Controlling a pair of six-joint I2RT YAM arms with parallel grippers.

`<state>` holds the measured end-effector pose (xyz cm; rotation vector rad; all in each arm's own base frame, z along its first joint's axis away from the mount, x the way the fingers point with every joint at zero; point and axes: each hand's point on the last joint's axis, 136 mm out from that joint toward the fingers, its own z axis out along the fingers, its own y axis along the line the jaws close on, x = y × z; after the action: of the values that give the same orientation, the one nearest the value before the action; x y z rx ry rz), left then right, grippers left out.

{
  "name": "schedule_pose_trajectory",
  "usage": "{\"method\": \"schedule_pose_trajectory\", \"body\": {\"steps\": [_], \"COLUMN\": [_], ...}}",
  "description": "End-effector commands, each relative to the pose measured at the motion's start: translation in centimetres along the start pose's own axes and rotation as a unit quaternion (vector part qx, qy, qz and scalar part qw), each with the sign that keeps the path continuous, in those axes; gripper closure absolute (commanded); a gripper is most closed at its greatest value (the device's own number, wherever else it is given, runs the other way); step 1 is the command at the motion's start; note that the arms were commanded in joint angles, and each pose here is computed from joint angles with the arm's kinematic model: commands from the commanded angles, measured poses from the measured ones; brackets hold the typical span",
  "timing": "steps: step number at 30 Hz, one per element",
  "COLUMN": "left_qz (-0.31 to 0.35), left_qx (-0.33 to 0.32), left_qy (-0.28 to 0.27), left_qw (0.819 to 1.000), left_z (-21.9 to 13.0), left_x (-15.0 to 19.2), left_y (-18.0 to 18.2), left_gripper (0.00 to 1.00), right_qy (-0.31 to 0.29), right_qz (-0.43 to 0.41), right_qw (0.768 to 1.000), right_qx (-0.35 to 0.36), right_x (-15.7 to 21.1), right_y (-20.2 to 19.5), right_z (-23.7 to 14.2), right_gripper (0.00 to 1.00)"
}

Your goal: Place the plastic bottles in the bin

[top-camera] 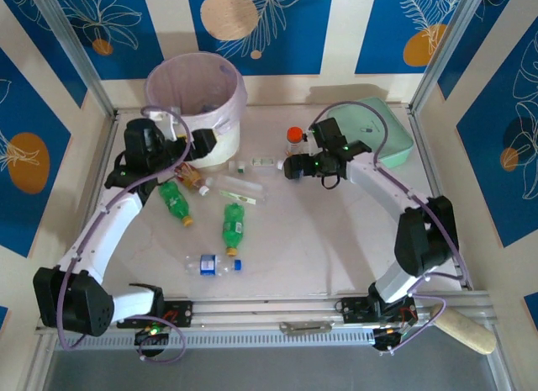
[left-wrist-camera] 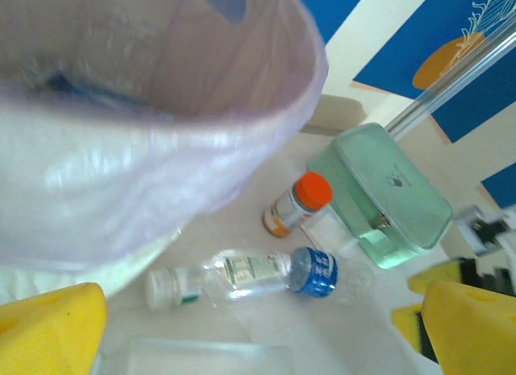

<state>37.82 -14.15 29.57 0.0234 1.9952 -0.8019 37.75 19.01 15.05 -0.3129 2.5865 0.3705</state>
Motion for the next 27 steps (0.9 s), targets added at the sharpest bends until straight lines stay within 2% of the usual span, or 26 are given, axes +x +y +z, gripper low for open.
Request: {"method": "schedule_pose_trajectory", "body": {"steps": [1, 8, 12, 19, 27], "left_qz": [-0.026, -0.077, -0.096, -0.090, -0.088], "left_qx": [0.060, 0.064, 0.069, 0.075, 0.073], "left_qy": [-0.014, 0.040, 0.067, 0.088, 0.093], "left_qw": [0.998, 0.994, 0.991, 0.989, 0.989], "left_z": [-0.6, 0.6, 1.4, 2.2, 2.7], "left_x": [1.0, 8.5, 11.5, 13.0, 13.3], "left_y": [-2.2, -0.8, -0.6, -1.2, -1.4], "left_gripper": [0.00, 0.00, 0.00, 0.00, 0.00], "right_qy": [0.038, 0.106, 0.120, 0.131, 0.151], "right_qz": [-0.076, -0.159, -0.177, -0.187, -0.190], "right_qw": [0.996, 0.979, 0.973, 0.970, 0.967], "right_qx": [0.031, 0.076, 0.083, 0.087, 0.077], "right_x": [0.1, -0.7, -1.4, -1.9, 0.0], "right_y": [-1.1, -3.2, -4.0, -5.1, -4.7], "right_z": [1.4, 5.1, 6.8, 8.9, 9.8], "right_gripper": [0.01, 0.01, 0.01, 0.01, 0.01]}}
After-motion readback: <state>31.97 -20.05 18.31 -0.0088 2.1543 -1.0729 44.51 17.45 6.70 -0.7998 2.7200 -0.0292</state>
